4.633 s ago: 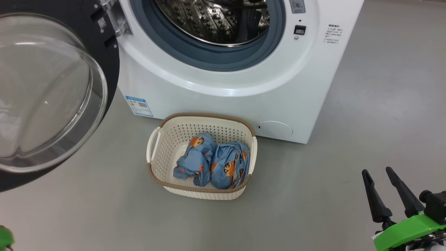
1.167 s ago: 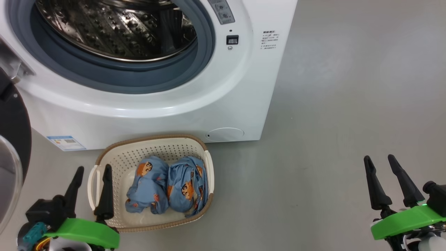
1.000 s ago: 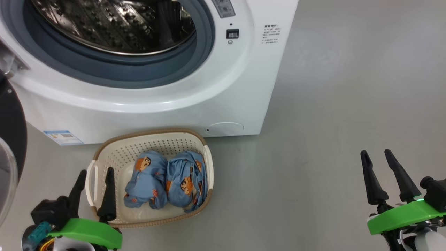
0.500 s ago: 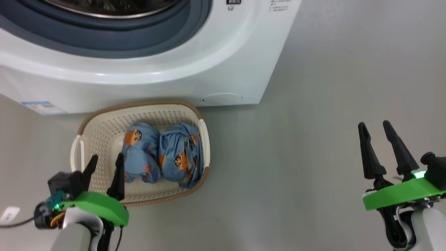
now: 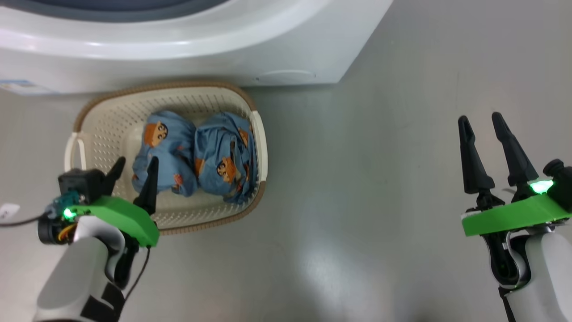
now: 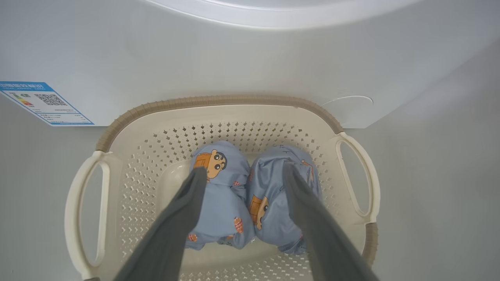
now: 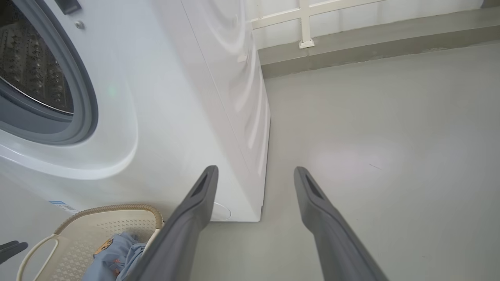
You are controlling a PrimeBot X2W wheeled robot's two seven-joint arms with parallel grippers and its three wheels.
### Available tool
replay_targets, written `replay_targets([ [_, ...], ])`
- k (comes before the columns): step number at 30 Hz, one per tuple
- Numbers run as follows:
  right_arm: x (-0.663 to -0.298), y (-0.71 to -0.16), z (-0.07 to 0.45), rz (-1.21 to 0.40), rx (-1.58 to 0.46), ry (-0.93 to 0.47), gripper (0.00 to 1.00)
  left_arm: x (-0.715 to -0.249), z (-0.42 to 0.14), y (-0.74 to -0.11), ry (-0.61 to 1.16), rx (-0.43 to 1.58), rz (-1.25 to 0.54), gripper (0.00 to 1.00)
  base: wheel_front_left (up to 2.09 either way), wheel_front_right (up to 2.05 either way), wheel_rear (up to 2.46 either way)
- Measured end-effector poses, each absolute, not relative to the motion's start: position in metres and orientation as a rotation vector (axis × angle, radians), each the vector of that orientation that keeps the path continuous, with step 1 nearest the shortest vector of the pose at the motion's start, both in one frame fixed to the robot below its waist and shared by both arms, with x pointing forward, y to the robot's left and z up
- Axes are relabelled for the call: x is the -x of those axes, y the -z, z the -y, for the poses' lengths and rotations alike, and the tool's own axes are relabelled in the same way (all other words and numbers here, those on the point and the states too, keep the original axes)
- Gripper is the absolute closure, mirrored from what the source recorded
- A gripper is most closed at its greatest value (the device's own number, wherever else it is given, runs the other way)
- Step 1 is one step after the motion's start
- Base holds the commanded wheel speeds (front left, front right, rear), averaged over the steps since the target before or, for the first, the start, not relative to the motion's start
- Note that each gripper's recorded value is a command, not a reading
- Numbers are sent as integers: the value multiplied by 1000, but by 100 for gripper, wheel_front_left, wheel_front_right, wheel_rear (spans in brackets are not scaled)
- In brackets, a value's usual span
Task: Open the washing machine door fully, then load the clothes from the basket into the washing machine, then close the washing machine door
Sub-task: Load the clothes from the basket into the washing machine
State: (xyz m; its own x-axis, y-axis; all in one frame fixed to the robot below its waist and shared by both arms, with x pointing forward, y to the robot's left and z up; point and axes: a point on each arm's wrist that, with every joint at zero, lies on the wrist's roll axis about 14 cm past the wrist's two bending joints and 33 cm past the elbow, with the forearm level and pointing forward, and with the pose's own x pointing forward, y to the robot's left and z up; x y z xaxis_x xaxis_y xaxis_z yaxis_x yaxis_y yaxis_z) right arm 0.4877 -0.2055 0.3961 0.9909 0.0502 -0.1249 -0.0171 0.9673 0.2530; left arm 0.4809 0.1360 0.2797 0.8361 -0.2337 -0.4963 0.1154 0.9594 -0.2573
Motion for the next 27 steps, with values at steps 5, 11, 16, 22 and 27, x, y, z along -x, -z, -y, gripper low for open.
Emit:
replay_targets([
  [5,-497,-379,202,-154,-259,-40,0,-488,-138,-254,193,203,-614,0,0,0,0],
  [11,-501,-357,202,-192,-253,-35,0,-494,-138,-223,196,200,-688,0,0,0,0],
  [16,-501,-342,204,-220,-248,-28,0,-497,-137,-201,208,195,-741,0,0,0,0],
  [22,-504,-330,205,-235,-244,-27,0,-496,-138,-179,221,172,-800,0,0,0,0],
  [27,-501,-326,205,-249,-240,-31,0,-496,-139,-169,206,185,-831,0,0,0,0],
])
